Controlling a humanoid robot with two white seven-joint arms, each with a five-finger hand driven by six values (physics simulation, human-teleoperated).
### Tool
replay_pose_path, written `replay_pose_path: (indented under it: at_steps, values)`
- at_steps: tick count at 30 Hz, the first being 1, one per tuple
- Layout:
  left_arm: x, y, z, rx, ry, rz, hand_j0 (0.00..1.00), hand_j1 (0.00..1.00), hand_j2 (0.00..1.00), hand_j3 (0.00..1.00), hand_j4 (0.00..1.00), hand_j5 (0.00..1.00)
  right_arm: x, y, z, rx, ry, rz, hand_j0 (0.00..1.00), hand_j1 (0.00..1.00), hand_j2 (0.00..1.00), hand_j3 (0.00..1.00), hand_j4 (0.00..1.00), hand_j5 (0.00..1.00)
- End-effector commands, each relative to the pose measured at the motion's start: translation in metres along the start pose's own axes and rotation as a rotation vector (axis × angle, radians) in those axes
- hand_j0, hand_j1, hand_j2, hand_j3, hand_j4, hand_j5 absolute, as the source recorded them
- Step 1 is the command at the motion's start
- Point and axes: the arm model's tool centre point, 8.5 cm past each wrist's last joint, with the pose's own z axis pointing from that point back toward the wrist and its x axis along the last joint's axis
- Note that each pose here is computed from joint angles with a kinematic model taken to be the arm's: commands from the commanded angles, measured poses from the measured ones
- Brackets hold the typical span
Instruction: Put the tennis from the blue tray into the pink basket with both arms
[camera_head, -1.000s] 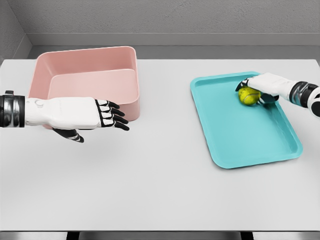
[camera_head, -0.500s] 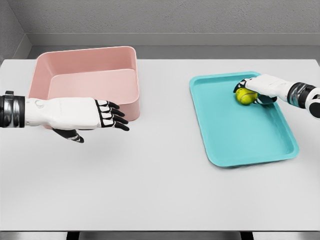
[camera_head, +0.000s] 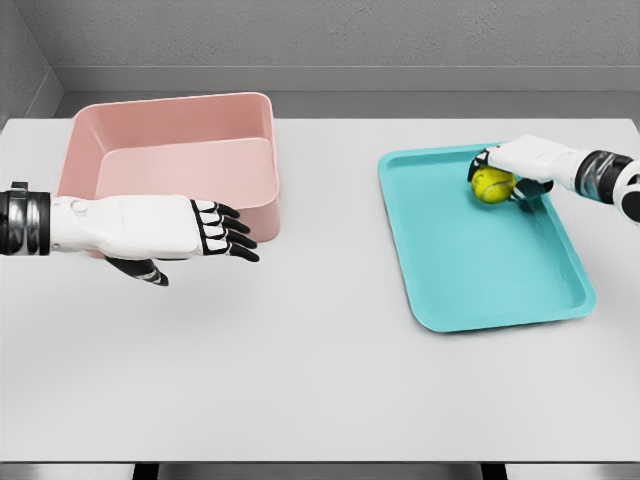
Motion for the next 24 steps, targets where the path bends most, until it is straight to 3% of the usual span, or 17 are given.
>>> replay_pose_path:
  at_steps: [1,15,24]
  values:
    - [0.0,0.001,0.0,0.004,0.0,0.005,1.0,1.0,1.0,1.0,1.0,1.0,0.004,-0.002,0.0,0.002,-0.034,0.007,0.59,0.59,0.59,0.59,0.59,0.59]
    - [0.0,0.001,0.0,0.006,-0.001,0.005,1.0,1.0,1.0,1.0,1.0,1.0,0.039,-0.023,0.01,-0.026,-0.142,0.07,0.59,0.59,0.59,0.59,0.59,0.59]
    - [0.0,0.001,0.0,0.005,-0.001,0.005,1.0,1.0,1.0,1.0,1.0,1.0,0.071,-0.038,0.017,-0.055,-0.235,0.113,0.59,0.59,0.59,0.59,0.59,0.59]
